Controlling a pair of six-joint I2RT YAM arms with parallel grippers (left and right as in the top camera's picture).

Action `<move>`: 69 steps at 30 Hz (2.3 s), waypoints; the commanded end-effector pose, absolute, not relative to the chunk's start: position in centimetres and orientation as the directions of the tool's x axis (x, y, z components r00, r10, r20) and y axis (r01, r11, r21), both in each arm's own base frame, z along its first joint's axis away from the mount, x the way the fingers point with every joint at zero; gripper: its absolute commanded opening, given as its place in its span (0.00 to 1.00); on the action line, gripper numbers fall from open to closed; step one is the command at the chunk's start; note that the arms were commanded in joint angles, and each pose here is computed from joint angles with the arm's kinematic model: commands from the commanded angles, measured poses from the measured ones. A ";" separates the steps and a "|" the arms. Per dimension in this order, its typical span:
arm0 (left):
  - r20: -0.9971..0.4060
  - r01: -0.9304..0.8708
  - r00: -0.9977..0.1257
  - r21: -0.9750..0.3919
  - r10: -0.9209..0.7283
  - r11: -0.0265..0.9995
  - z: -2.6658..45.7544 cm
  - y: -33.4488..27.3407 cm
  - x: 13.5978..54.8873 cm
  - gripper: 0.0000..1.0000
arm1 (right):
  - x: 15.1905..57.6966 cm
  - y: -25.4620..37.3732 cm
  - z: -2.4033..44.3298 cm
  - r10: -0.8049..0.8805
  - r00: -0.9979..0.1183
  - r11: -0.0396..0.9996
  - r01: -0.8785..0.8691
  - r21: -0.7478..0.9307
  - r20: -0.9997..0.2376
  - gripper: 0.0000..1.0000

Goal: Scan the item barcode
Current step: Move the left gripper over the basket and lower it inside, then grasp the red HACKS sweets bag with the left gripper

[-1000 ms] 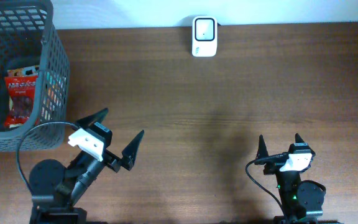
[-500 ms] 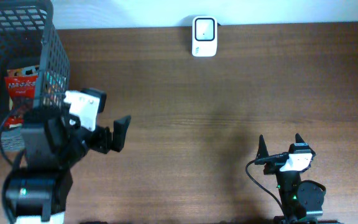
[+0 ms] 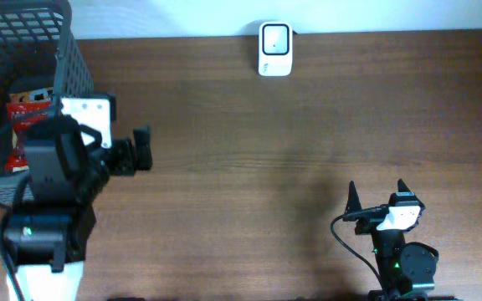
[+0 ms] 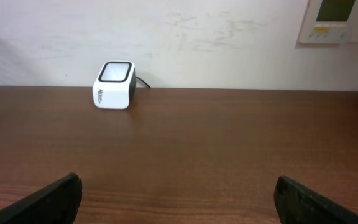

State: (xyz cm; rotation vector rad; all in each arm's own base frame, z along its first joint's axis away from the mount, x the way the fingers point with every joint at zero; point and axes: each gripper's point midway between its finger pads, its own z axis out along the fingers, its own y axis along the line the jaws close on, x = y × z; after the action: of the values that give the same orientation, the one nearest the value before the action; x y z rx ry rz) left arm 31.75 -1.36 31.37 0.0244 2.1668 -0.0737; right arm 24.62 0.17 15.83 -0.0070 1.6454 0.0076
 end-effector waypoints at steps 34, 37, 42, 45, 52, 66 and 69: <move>-0.645 -0.635 -0.550 -0.089 -0.531 0.767 26.3 25.9 41.3 0.99 | 24.6 -0.1 15.5 0.004 -0.082 1.000 0.006 0.004 -0.997 0.98; -0.594 -0.639 -0.585 -0.081 -0.552 0.765 23.3 26.3 41.9 0.99 | 24.6 -0.1 15.5 0.004 -0.082 1.000 0.006 0.004 -0.997 0.98; -0.535 -0.577 -0.685 -0.014 -0.494 0.816 19.6 26.7 42.6 0.94 | 24.6 -0.1 15.5 0.004 -0.082 1.000 0.006 0.004 -0.997 0.98; -0.496 -0.522 -0.748 0.030 -0.441 0.852 17.5 26.8 42.8 0.95 | 24.6 -0.1 15.5 0.004 -0.082 1.000 0.006 0.004 -0.997 0.98; -0.440 -0.547 -0.792 0.201 -0.424 0.813 15.4 28.7 41.5 0.89 | 24.6 -0.1 15.5 0.004 -0.082 1.000 0.006 0.004 -0.997 0.98; -0.293 -0.432 -0.885 0.222 -0.363 0.874 9.1 25.9 42.6 0.97 | 24.6 -0.1 15.5 0.004 -0.082 1.000 0.006 0.004 -0.997 0.98; -0.269 -0.429 -0.891 0.226 -0.367 0.875 8.2 26.0 42.4 0.97 | 24.6 -0.1 15.5 0.004 -0.082 1.000 0.006 0.004 -0.997 0.98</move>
State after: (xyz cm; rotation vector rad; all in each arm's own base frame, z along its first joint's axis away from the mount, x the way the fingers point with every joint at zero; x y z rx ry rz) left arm 42.82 25.75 9.31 -0.6205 2.7904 0.3969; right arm 24.62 0.18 15.82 -0.0070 1.6457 0.0075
